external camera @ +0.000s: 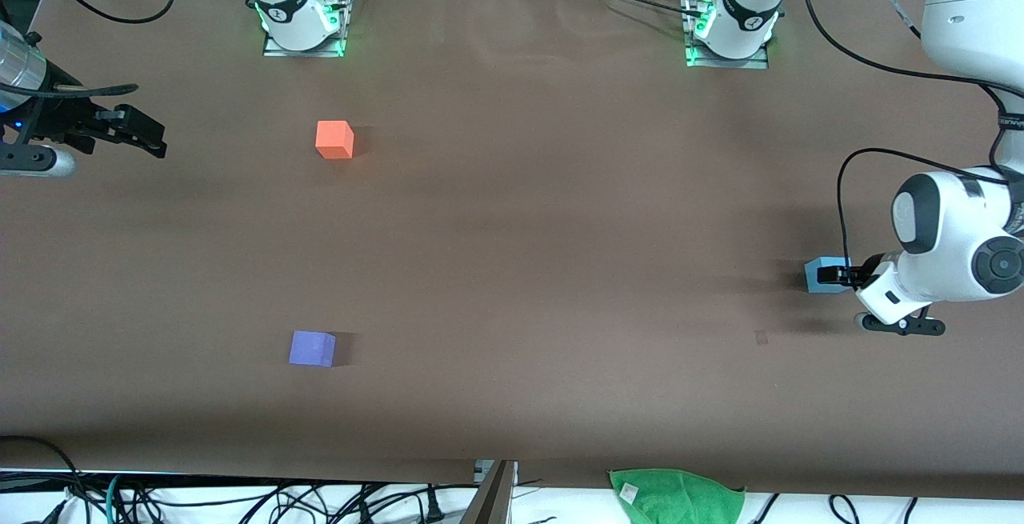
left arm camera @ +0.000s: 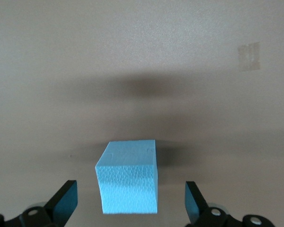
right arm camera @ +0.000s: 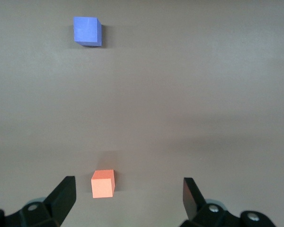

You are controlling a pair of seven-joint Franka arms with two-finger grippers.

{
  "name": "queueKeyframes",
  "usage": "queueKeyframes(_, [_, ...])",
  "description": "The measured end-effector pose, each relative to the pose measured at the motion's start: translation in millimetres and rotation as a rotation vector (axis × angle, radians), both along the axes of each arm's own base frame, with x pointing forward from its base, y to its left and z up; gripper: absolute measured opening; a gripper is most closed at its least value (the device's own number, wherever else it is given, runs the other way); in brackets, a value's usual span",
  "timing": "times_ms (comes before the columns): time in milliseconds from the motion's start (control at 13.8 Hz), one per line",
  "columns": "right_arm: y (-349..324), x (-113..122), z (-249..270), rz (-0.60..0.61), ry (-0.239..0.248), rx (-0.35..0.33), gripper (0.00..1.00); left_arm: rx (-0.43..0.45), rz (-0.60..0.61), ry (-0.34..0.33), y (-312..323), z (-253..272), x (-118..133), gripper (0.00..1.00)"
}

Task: Place blue block between orange and purple blocks
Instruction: 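Close the left gripper on the light blue cube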

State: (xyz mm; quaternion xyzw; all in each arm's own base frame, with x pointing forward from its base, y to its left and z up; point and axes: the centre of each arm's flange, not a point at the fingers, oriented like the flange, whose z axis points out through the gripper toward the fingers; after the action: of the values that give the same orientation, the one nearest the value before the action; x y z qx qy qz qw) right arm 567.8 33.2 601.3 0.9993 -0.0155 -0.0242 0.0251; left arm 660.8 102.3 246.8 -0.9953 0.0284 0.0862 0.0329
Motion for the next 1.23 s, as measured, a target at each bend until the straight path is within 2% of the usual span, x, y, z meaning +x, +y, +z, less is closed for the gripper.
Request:
queueKeyframes(868, [-0.4,0.0,0.0,-0.001,0.000,0.000,1.00,-0.016,0.024,0.029,12.0,-56.2,-29.5,1.00])
queueKeyframes(1157, [-1.0,0.8,-1.3,-0.002,0.001,0.000,1.00,-0.018,0.031,0.029,14.6,-65.4,-30.4,0.60])
queueKeyframes(1230, [-1.0,1.1,-1.6,-0.002,0.001,0.000,1.00,-0.018,0.031,0.028,14.5,-65.1,-30.1,0.59])
